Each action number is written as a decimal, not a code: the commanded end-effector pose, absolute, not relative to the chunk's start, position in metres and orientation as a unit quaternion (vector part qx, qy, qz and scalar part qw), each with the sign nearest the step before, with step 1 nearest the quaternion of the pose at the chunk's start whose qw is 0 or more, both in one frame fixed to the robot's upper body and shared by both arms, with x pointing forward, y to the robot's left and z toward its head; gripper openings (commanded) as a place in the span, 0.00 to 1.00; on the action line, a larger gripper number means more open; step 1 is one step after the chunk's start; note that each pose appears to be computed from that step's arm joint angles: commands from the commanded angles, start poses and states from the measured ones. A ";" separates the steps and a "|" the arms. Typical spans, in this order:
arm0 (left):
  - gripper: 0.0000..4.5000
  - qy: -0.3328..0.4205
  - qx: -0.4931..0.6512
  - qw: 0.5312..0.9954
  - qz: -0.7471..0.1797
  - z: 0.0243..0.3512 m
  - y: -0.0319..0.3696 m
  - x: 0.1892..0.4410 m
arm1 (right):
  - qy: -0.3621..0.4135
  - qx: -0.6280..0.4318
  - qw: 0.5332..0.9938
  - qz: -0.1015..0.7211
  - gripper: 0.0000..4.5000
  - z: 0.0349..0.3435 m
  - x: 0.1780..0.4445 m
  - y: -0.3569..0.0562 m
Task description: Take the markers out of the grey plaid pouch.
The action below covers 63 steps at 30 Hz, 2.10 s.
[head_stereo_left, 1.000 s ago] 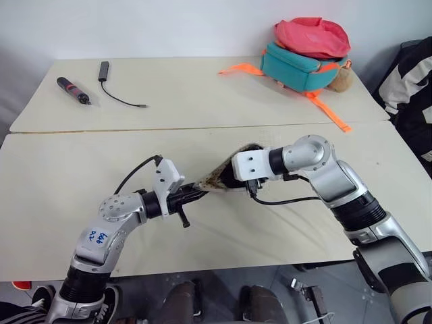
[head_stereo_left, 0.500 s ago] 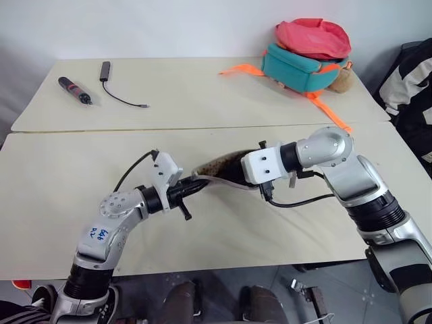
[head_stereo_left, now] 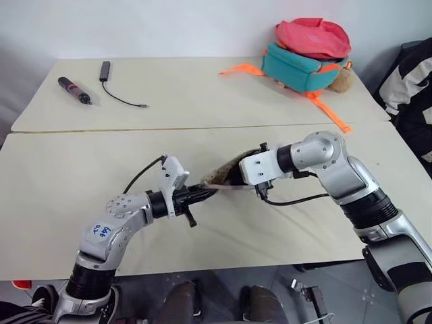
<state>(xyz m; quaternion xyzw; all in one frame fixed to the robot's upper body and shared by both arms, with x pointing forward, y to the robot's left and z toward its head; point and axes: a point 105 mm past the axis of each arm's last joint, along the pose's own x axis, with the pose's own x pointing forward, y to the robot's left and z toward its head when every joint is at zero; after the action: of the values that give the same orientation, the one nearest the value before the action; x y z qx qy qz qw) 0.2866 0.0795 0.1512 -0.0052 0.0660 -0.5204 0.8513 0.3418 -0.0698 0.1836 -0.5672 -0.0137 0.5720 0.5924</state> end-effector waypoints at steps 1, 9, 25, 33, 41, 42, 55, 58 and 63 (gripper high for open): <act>0.00 0.034 -0.030 0.831 -0.554 0.180 0.069 0.276 | -0.010 -0.566 0.579 0.586 0.46 0.192 0.337 -0.069; 0.00 0.111 -0.132 0.772 -0.612 0.184 0.058 0.262 | 0.040 -0.556 0.543 0.628 0.46 0.210 0.315 -0.083; 0.00 0.082 -0.046 0.858 -0.504 0.158 0.088 0.299 | 0.121 -0.568 0.525 0.623 0.46 0.151 0.326 -0.084; 0.00 0.067 -0.016 0.855 -0.514 0.153 0.086 0.290 | 0.092 -0.555 0.521 0.642 0.46 0.144 0.321 -0.064; 0.00 0.073 -0.042 0.847 -0.524 0.152 0.080 0.286 | 0.099 -0.565 0.509 0.642 0.46 0.126 0.319 -0.063; 0.00 0.071 -0.041 0.847 -0.526 0.152 0.080 0.286 | 0.100 -0.566 0.512 0.638 0.46 0.125 0.321 -0.063; 0.00 0.074 -0.045 0.844 -0.530 0.151 0.079 0.281 | 0.091 -0.539 0.543 0.638 0.14 0.143 0.320 -0.060; 0.00 0.076 -0.048 0.846 -0.525 0.150 0.080 0.282 | 0.059 -0.518 0.558 0.645 0.14 0.173 0.314 -0.054; 0.00 0.076 -0.050 0.847 -0.523 0.150 0.080 0.283 | 0.048 -0.499 0.572 0.649 0.14 0.186 0.312 -0.055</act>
<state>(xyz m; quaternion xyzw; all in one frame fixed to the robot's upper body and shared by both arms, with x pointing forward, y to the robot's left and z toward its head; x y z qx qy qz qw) 0.2815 0.0799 0.1472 -0.0496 0.0852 -0.5285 0.8432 0.3233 -0.0683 0.1583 -0.5037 0.1097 0.6314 0.5794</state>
